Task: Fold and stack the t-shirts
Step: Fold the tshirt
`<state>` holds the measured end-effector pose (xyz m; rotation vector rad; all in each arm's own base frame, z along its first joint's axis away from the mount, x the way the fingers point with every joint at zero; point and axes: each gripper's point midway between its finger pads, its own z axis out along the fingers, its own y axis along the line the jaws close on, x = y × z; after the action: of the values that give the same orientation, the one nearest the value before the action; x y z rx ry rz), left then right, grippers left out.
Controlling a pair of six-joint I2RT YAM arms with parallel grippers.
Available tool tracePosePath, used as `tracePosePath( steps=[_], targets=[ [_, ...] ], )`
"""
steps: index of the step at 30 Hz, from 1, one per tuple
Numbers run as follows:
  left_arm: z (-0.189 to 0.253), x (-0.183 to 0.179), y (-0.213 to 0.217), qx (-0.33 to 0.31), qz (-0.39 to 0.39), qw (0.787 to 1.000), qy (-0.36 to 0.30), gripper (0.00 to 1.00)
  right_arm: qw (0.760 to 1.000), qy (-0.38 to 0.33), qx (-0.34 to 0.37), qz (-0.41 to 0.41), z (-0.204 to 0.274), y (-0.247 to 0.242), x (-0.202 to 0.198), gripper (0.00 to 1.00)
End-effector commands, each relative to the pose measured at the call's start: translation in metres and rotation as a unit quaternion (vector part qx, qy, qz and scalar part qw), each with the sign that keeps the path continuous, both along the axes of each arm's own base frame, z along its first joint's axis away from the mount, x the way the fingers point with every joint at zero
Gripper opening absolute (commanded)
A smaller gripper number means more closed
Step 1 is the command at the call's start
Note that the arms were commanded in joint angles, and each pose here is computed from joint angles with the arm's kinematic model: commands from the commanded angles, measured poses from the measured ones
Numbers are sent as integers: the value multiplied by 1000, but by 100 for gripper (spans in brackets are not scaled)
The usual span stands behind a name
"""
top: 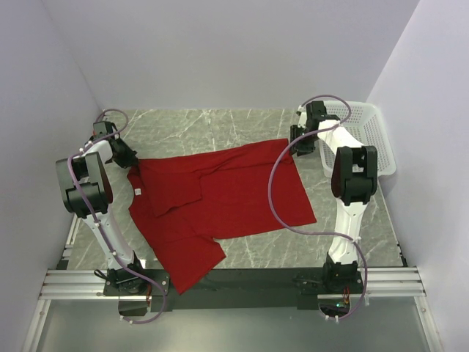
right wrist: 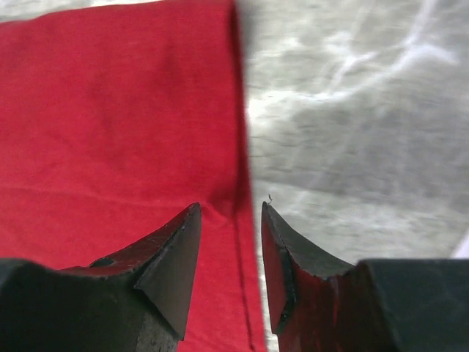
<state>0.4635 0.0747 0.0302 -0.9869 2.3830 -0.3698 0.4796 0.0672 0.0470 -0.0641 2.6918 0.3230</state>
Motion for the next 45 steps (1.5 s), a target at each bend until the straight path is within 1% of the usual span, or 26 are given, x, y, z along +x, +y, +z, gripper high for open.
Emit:
tracePosePath(
  steps=[1,14,17,20,21,22,23,25,30,38,45],
  targets=[
    [11,14,6,3,-1,1000,-25,1,1000,-11,26,13,17,16,4,46],
    [7,14,5,-1,-3,1000,-22,1,999,24,22,3,-13,16,1,45],
    [7,13,4,-2,-4,1000,-22,1,999,30,24,4,-16,18,-1,42],
    [6,13,5,0,-3,1000,-21,1,999,24,24,8,-12,18,0,28],
    [6,13,5,1,-3,1000,-21,1,1000,21,22,8,-10,17,1,16],
    [6,13,6,2,-3,1000,-20,1,1000,10,17,8,-2,14,3,12],
    [6,13,6,2,-3,1000,-20,1,1000,6,13,7,0,13,3,5],
    [7,14,7,5,-1,1000,-20,1,1000,-8,1,6,10,8,5,2],
    [8,16,13,9,6,1000,-20,1,999,-29,-24,-5,24,-8,8,0],
    [10,21,12,1,2,1000,-24,1,999,-16,-25,-11,14,-14,9,0],
    [11,24,13,0,3,1000,-26,1,998,-19,-53,-5,14,-24,6,0]
  ],
)
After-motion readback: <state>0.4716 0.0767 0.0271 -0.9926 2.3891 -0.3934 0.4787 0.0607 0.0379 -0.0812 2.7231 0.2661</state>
